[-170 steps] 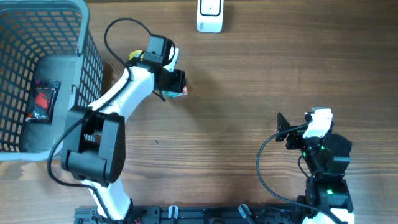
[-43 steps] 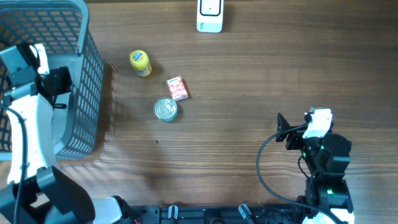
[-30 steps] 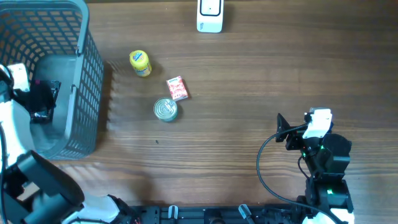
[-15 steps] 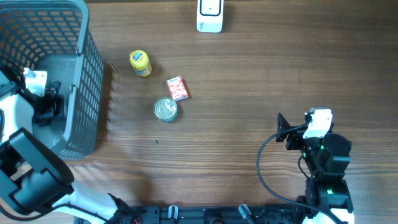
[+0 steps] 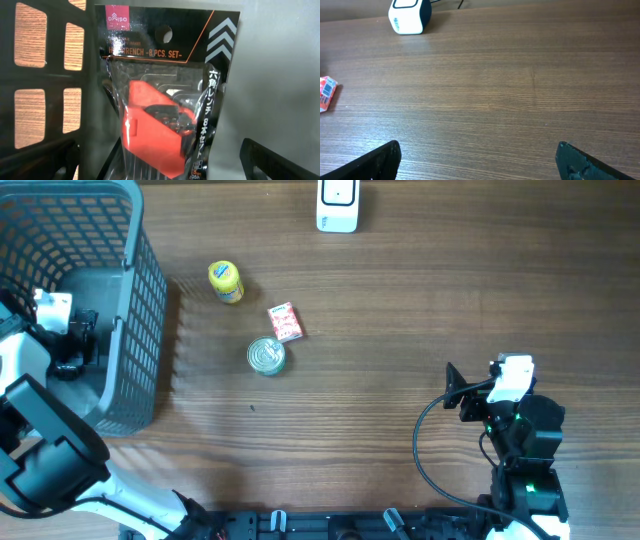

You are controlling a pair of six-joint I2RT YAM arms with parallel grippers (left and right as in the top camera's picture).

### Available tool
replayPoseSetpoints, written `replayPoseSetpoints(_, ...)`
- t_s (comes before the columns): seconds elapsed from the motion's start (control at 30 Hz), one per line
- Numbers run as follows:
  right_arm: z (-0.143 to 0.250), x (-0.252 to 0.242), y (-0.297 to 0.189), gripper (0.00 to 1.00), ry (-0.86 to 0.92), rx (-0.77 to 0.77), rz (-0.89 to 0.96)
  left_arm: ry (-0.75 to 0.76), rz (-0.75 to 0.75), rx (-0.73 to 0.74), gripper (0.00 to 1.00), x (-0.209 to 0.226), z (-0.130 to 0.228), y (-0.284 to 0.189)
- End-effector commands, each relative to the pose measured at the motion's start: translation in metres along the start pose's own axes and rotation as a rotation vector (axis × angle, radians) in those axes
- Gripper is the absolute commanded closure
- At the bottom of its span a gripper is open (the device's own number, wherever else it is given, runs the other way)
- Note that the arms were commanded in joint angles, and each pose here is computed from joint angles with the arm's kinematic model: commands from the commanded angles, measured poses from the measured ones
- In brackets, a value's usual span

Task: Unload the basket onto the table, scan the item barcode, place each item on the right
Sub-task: 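Reach the left gripper into the basket toward the black-red packet, then close the left gripper on the top of the hex wrench packet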

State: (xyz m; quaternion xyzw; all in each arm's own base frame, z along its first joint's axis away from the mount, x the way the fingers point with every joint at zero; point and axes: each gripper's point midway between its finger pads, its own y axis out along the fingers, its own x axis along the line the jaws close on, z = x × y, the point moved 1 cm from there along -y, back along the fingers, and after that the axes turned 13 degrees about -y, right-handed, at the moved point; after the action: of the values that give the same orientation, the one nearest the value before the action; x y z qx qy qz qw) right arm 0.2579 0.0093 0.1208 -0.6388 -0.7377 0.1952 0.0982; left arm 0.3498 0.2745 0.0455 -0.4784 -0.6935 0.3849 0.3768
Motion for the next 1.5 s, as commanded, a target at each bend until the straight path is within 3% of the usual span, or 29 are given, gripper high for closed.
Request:
replayPoseSetpoints(0.0, -0.009, -0.006, -0.002, 0.0, -0.008, -0.016, 0.029, -0.018, 0.026, 0.092, 0.1, 0.002, 0.032, 0.033)
replayPoseSetpoints(0.13, -0.009, -0.006, -0.002, 0.0, -0.008, -0.016, 0.029, -0.045, 0.074, 0.103, 0.35, -0.001, 0.041, 0.042)
replayPoseSetpoints(0.2, -0.009, -0.006, -0.002, 0.0, -0.008, -0.016, 0.029, -0.064, 0.077, 0.111, 0.3, -0.001, 0.044, 0.045)
replayPoseSetpoints(0.37, -0.009, -0.006, -0.002, 0.0, -0.008, -0.016, 0.029, -0.069, 0.083, 0.117, 0.3, -0.003, 0.046, 0.048)
replayPoseSetpoints(0.47, -0.009, -0.006, -0.002, 0.0, -0.008, -0.016, 0.029, -0.079, 0.093, 0.128, 0.43, -0.005, 0.049, 0.048)
replayPoseSetpoints(0.7, -0.009, -0.007, -0.002, 0.0, -0.008, -0.015, 0.033, -0.111, 0.158, 0.134, 0.59, -0.019, 0.055, 0.048)
replayPoseSetpoints(0.8, -0.009, -0.007, -0.002, 0.0, -0.008, -0.015, 0.033, -0.111, 0.158, 0.135, 0.78, -0.02, 0.055, 0.048)
replayPoseSetpoints(1.07, -0.009, -0.007, -0.002, 0.0, -0.008, -0.015, 0.032, -0.157, 0.145, 0.114, 0.79, -0.017, 0.049, 0.049)
replayPoseSetpoints(1.2, -0.009, -0.007, -0.002, 0.0, -0.008, -0.015, 0.032, -0.156, 0.144, 0.109, 0.75, -0.017, 0.048, 0.05)
replayPoseSetpoints(1.47, -0.009, -0.007, -0.002, 0.0, -0.008, -0.015, 0.032, -0.133, 0.146, 0.069, 0.78, -0.03, 0.03, 0.048)
